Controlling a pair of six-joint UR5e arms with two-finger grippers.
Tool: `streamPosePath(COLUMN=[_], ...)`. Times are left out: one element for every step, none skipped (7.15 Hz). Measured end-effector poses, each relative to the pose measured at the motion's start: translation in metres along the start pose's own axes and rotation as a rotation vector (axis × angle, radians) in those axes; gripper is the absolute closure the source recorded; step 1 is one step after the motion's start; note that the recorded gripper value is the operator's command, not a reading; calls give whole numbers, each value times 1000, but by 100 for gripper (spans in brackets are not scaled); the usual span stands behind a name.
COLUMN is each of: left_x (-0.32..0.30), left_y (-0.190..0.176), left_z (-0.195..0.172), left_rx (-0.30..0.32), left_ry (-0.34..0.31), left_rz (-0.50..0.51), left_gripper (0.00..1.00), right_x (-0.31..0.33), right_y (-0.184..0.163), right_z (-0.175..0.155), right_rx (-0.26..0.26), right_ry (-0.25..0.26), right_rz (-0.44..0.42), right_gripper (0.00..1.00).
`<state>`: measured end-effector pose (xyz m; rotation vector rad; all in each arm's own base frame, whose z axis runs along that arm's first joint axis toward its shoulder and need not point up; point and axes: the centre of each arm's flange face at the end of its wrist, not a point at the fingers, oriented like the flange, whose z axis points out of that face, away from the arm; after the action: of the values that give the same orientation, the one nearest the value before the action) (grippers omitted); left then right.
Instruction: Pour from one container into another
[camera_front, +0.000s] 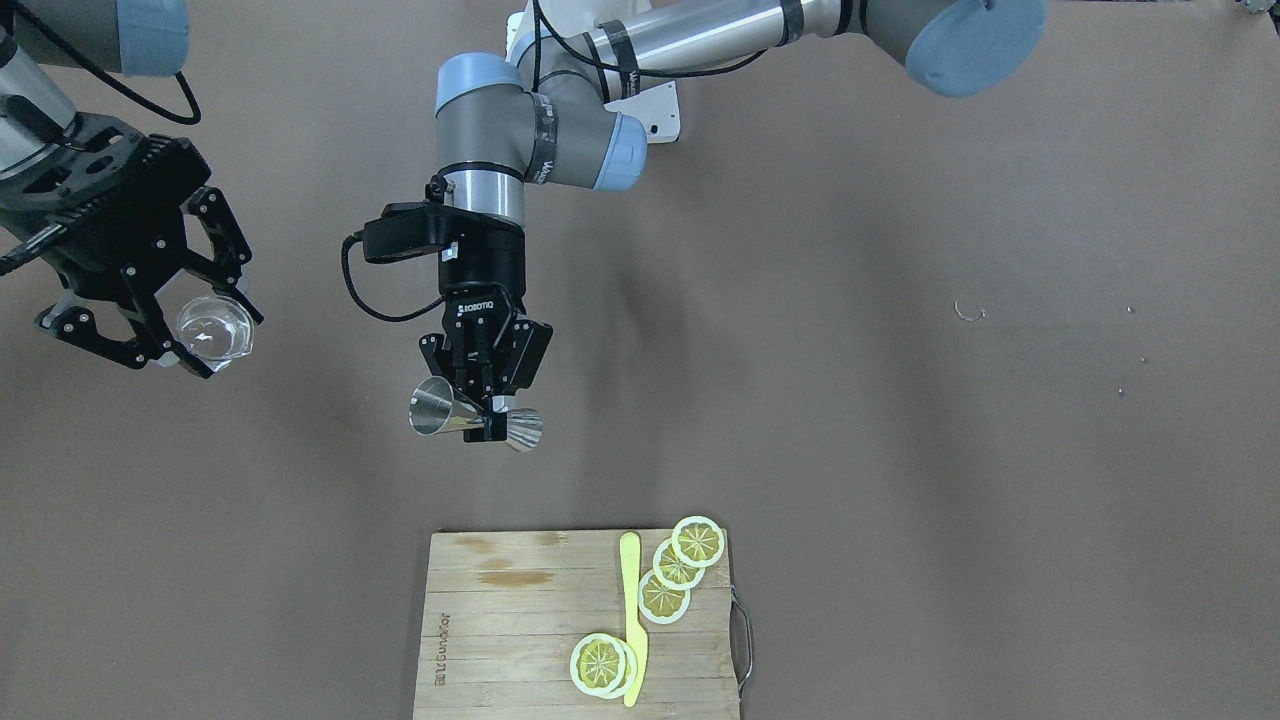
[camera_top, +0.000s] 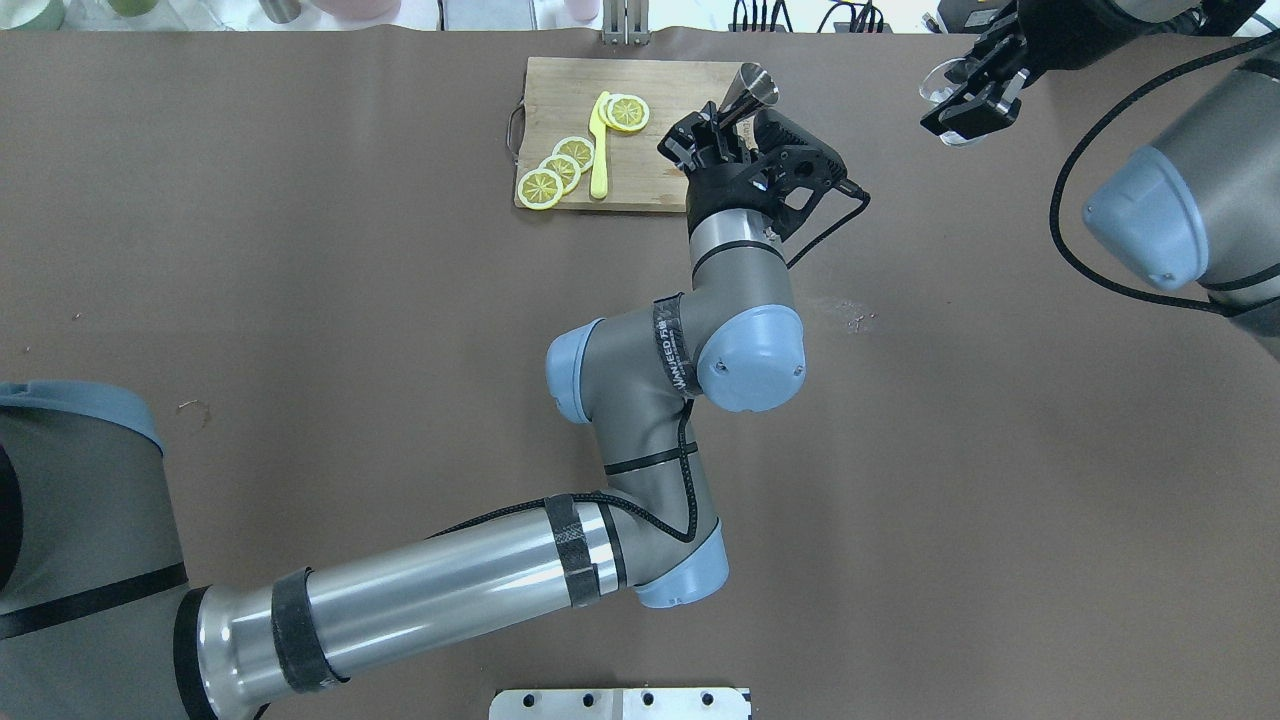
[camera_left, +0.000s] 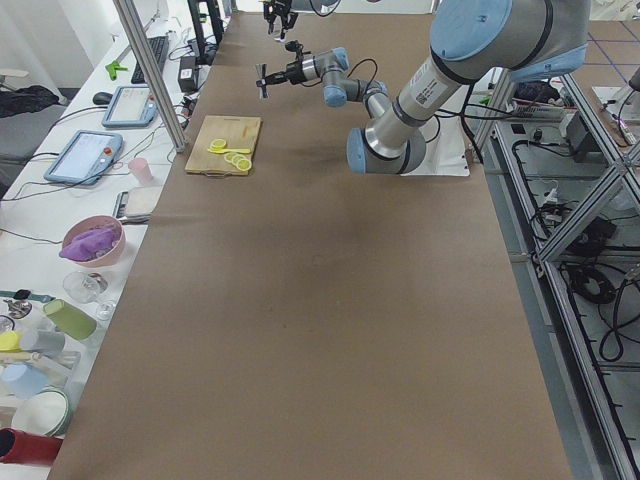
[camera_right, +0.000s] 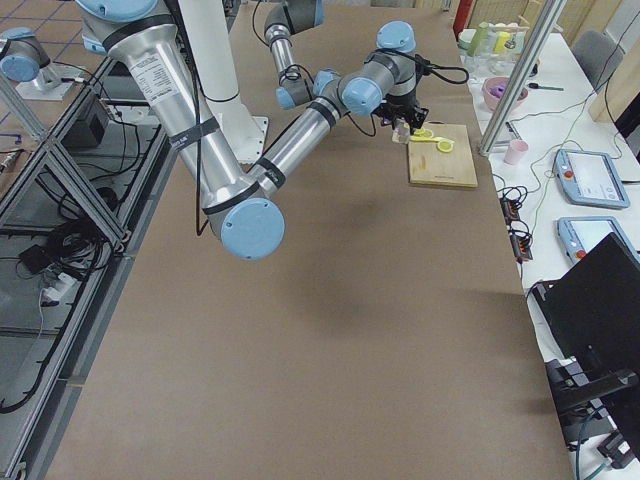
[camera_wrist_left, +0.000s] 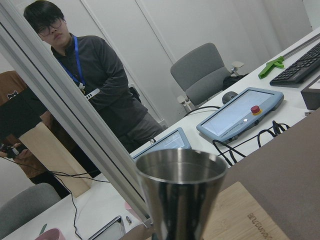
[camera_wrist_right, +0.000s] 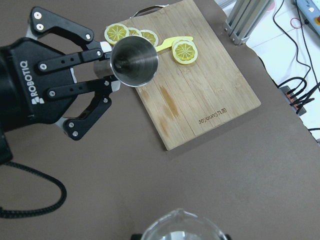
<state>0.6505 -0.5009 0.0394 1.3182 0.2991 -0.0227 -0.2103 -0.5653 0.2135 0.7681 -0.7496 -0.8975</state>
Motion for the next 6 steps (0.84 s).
streamPosePath(left_x=[1,1,1,1,1,1], left_y=[1,1,2,2,3,3], left_z=[-1,-1,-1,-1,-1,-1], left_rx=[0,-1,-2,-2,-2,-2], left_ry=[1,1,1,1,2,2], left_rz=[0,1,2,2,2,1], left_gripper=[100,100,100,100,100,100], right_x=[3,3,2,-1,-6,-10], right_y=[-1,-3,-6,-12,-17,-21], right_z=[-2,-2,-2,-1,2,6], right_rx=[-5,-9,-13,-20,-33,-50], right_ry=[1,-2,-6,-11,-14,-12], right_rz=[-28,-53,-65,-71,-72,-72], right_gripper=[100,100,100,100,100,100])
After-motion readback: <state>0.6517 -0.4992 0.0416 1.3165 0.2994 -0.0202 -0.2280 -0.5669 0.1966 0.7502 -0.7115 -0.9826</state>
